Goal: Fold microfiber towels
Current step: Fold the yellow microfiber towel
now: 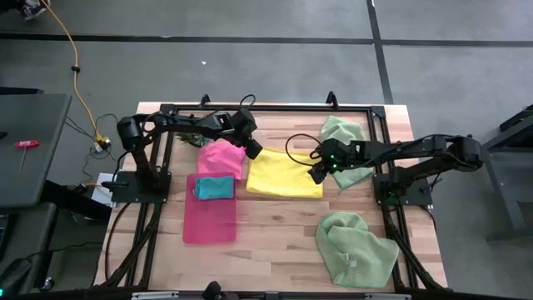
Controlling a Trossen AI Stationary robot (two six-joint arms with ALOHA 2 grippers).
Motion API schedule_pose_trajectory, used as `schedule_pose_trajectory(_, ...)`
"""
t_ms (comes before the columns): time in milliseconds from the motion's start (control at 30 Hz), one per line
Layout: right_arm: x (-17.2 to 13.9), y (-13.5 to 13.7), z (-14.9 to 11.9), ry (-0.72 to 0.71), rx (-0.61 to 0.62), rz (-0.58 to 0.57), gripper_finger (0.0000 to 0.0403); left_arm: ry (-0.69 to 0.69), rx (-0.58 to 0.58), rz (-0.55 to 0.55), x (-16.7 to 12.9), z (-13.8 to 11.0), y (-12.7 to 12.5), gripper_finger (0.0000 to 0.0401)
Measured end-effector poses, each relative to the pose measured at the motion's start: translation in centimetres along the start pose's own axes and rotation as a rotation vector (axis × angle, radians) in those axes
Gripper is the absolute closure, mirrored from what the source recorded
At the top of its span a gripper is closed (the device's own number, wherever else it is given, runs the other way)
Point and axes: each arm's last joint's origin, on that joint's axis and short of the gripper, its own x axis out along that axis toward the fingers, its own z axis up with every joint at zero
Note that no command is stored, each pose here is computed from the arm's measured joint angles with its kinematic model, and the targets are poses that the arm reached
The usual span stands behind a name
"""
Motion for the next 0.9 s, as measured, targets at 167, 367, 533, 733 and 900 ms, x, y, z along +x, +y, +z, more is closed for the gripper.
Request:
schedule_pose_trajectory(167, 0.0, 0.0, 0.0, -0.012, 0.0, -0.014, 0.0171, -0.022, 0.015, 0.029, 0.0, 0.0, -0.3, 0.0201)
schedule_pose_trajectory(367, 0.0, 0.0, 0.1, -0.014, 0.0, -0.016, 0.0171, -0.01, 0.057, 0.063, 0.1, -0.3, -0.5, 0.0215)
schedule_pose_trajectory(533, 0.0, -0.1, 0.1, -0.021, 0.0, -0.024, 0.0171, -0.02, 0.071, 0.08, 0.1, -0.4, -1.0, 0.0235)
schedule_pose_trajectory(733, 0.0, 0.0, 0.1, -0.024, 0.0, -0.022, 0.0171, 0.001, 0.086, 0.082, 1.0, -0.9, -1.4, 0.0255)
schedule_pose_trajectory(900, 0.0, 0.0, 0.1, -0.025, 0.003, -0.022, 0.0171, 0.02, 0.083, 0.085, 1.7, -1.2, -1.4, 0.0279)
